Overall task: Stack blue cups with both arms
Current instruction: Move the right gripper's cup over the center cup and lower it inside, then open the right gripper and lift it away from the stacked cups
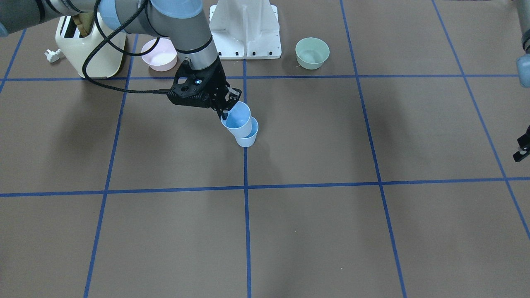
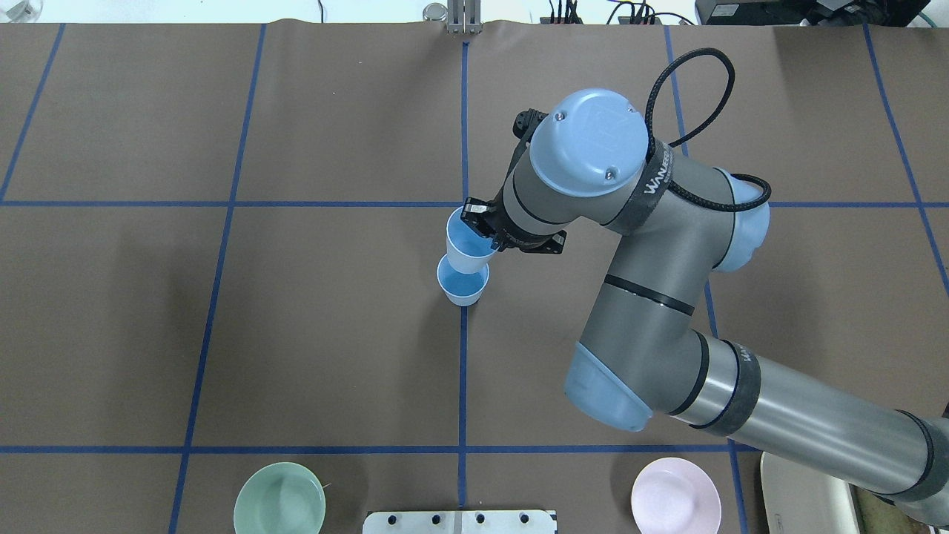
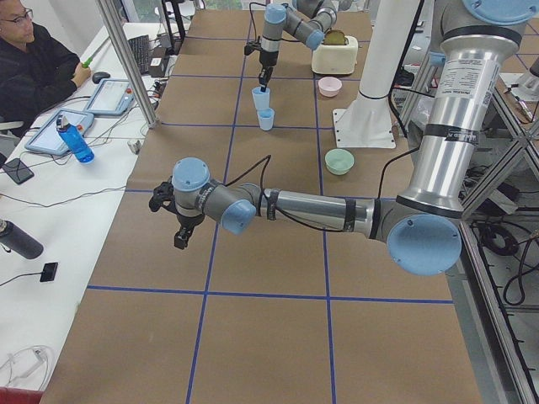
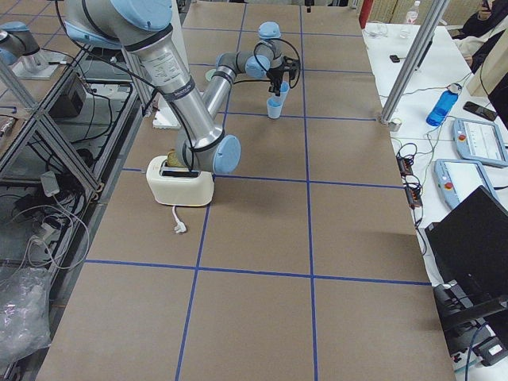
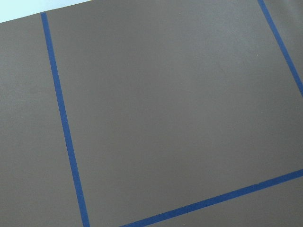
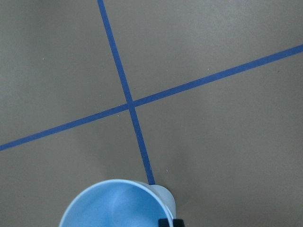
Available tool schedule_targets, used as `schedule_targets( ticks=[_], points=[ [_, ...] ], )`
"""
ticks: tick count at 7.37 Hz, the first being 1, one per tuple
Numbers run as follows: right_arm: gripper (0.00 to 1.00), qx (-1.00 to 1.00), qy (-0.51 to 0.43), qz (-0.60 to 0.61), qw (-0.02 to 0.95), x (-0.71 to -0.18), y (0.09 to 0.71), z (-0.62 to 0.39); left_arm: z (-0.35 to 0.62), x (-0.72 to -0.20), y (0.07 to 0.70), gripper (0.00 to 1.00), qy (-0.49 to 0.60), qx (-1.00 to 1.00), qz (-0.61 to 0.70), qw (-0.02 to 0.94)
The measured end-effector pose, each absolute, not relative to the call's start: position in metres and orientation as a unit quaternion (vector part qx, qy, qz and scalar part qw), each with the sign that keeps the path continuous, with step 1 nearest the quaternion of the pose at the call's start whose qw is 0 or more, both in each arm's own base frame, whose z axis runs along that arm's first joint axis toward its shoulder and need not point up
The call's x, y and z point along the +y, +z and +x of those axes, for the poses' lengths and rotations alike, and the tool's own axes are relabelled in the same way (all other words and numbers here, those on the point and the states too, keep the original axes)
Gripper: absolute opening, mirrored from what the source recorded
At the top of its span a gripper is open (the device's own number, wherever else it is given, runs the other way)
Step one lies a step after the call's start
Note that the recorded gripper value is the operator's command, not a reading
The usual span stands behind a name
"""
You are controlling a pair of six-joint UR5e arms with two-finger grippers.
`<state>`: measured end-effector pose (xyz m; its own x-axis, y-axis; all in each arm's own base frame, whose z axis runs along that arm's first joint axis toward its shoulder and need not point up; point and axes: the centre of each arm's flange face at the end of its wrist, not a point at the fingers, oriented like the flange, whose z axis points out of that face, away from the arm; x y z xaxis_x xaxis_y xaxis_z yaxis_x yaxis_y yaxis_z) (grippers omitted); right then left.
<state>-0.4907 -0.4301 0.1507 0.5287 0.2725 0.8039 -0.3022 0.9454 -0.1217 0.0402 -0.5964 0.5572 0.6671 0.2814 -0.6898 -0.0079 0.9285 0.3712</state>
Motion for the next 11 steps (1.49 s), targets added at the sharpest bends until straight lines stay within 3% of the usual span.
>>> schedule_targets(
  ticks=[6, 7, 8, 9, 11],
  points=[
    [0.0, -0.447, 0.161, 0.025, 0.88, -0.412, 0.159, -0.51, 0.04, -0.595, 0.559, 0.97, 0.08, 0.399, 0.17, 0.897],
    [0.17, -0.447, 0.161, 0.026, 0.88, -0.412, 0.159, -0.51, 0.04, -0.595, 0.56, 0.97, 0.08, 0.399, 0.17, 0.897],
    [0.48, -0.447, 0.161, 0.028, 0.88, -0.412, 0.159, -0.51, 0.04, -0.595, 0.56, 0.97, 0.08, 0.399, 0.169, 0.898],
    [0.99, -0.446, 0.161, 0.032, 0.88, -0.413, 0.159, -0.511, 0.04, -0.595, 0.56, 0.97, 0.08, 0.399, 0.169, 0.898],
    [1.0, -0.446, 0.161, 0.041, 0.88, -0.413, 0.158, -0.51, 0.041, -0.595, 0.561, 0.97, 0.08, 0.399, 0.168, 0.898]
  ],
)
